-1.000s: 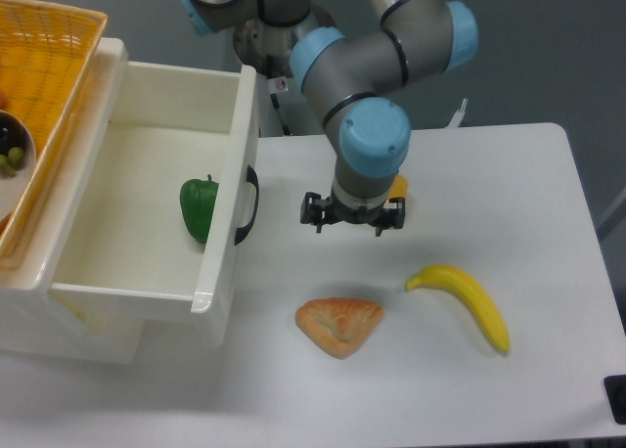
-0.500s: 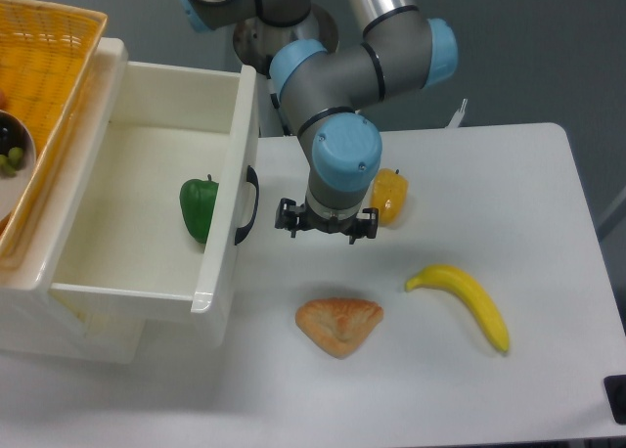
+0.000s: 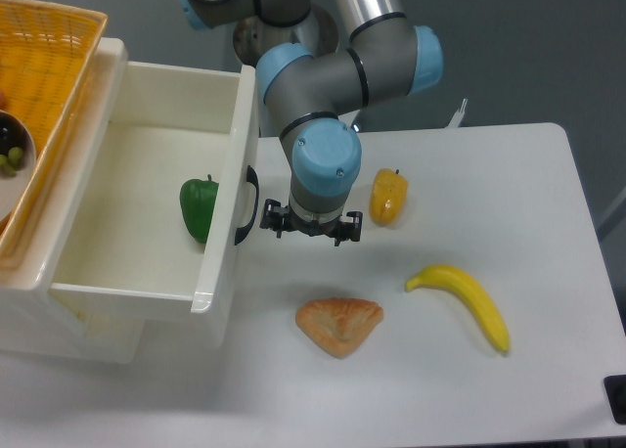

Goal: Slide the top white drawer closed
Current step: 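Lower the gripper beside the drawer's black handle on its front panel, then push the drawer front with the gripper, sliding the drawer inward, then keep pushing the drawer front until it sits flush with the cabinet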

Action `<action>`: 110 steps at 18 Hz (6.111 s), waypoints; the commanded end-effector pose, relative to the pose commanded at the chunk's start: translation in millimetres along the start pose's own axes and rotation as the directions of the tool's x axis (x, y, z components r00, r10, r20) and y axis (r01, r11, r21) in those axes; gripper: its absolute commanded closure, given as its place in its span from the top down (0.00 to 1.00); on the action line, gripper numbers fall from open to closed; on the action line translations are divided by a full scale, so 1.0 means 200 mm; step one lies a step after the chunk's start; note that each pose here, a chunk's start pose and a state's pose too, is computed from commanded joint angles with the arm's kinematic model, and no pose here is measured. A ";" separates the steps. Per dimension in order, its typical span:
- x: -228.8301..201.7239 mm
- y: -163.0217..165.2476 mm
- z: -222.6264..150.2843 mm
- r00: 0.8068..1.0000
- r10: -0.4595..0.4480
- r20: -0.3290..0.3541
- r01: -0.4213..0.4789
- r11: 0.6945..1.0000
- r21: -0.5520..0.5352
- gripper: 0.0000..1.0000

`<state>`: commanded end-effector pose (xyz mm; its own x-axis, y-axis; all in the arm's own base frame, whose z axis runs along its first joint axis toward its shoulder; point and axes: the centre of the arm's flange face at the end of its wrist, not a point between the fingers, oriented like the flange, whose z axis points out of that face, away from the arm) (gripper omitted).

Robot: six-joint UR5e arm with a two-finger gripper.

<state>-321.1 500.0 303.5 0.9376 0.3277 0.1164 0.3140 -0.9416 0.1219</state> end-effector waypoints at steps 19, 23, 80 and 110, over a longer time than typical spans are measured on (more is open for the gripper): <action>0.11 -0.02 0.01 1.000 0.024 0.004 -0.024 1.000 -0.002 1.00; 0.12 -0.02 -0.01 1.000 0.026 -0.013 -0.026 1.000 0.008 1.00; 0.41 0.00 -0.08 0.992 0.098 -0.085 -0.093 0.994 0.062 1.00; 0.66 0.01 -0.07 0.983 0.162 -0.084 -0.158 0.986 0.055 1.00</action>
<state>-199.7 542.4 332.4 0.9602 0.1765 0.2165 0.1701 -0.9843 0.0478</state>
